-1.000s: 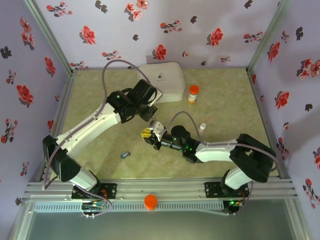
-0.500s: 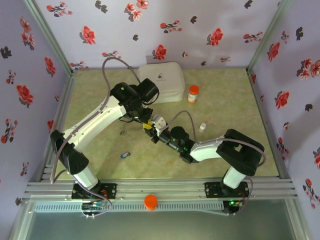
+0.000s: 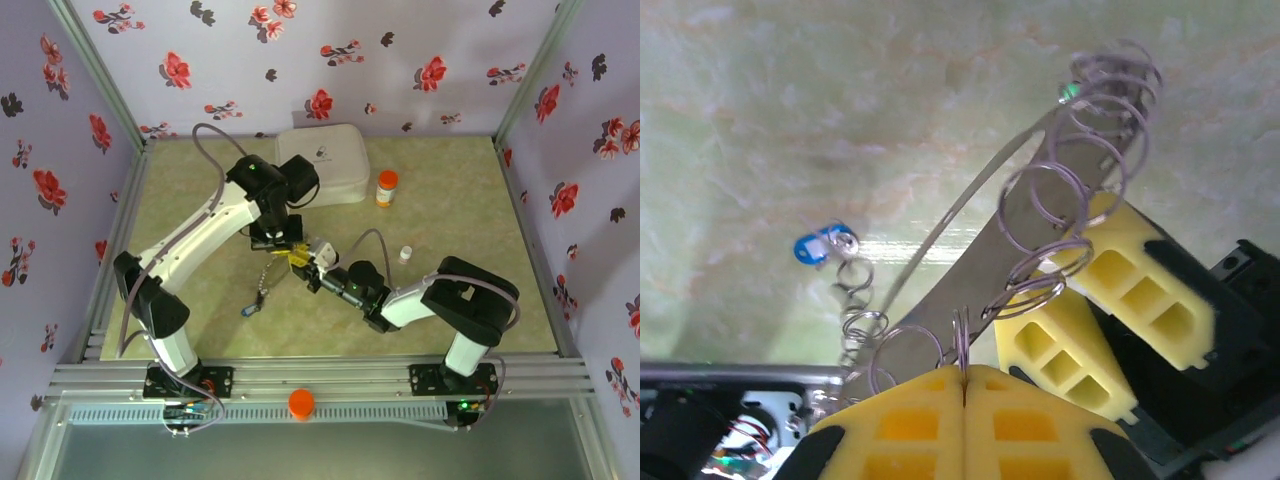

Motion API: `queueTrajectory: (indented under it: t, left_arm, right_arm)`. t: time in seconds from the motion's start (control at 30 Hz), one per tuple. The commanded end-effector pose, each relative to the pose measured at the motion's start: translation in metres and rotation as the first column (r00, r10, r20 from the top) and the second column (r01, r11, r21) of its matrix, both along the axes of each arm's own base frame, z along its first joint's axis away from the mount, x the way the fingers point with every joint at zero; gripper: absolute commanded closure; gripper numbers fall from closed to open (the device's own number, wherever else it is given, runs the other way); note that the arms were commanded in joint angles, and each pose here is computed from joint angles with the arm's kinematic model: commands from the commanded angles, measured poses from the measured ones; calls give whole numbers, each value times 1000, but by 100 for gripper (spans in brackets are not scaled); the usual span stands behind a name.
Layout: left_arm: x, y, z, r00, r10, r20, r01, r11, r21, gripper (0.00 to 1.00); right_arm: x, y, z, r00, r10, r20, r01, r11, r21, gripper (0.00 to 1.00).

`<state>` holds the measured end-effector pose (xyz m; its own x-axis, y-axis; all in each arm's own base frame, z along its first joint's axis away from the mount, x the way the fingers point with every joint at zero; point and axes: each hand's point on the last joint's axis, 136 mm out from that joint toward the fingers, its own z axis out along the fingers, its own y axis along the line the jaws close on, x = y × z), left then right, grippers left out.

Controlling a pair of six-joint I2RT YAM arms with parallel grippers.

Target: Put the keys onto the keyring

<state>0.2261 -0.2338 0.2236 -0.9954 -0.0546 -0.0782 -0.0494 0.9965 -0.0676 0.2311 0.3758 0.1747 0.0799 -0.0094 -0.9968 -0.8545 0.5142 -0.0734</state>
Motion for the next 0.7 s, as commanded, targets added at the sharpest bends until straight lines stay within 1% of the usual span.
queueTrajectory:
  t: [0.0,0.13,0.23,0.37,0.47,0.53,0.67]
  left_arm:
    - [-7,5,2,988,147,-49,-148,988,-30,100]
    - [-2,9,-1,969,239,-58,-242,969,-58,100]
    - [1,18,-5,939,336,-73,-340,939,-57,100]
    - [3,24,-2,911,407,-72,-412,908,-80,100]
    - [0,20,-6,894,435,-103,-445,889,-106,100]
    - [-2,18,-10,884,450,-129,-463,880,-108,100]
    - [-5,17,-12,872,464,-157,-483,867,-118,100]
  right_arm:
    - [-14,-2,9,996,58,62,-58,998,-6,79]
    - [-16,-9,3,996,37,84,-34,998,-45,78]
    - [-20,-13,5,994,39,105,-32,997,-69,78]
    - [-39,-15,0,985,109,131,-87,983,-162,77]
    - [-53,-13,2,978,156,138,-127,971,-203,77]
    - [-55,-12,9,976,153,158,-119,972,-204,78]
    - [-47,-10,29,976,109,190,-79,984,-157,79]
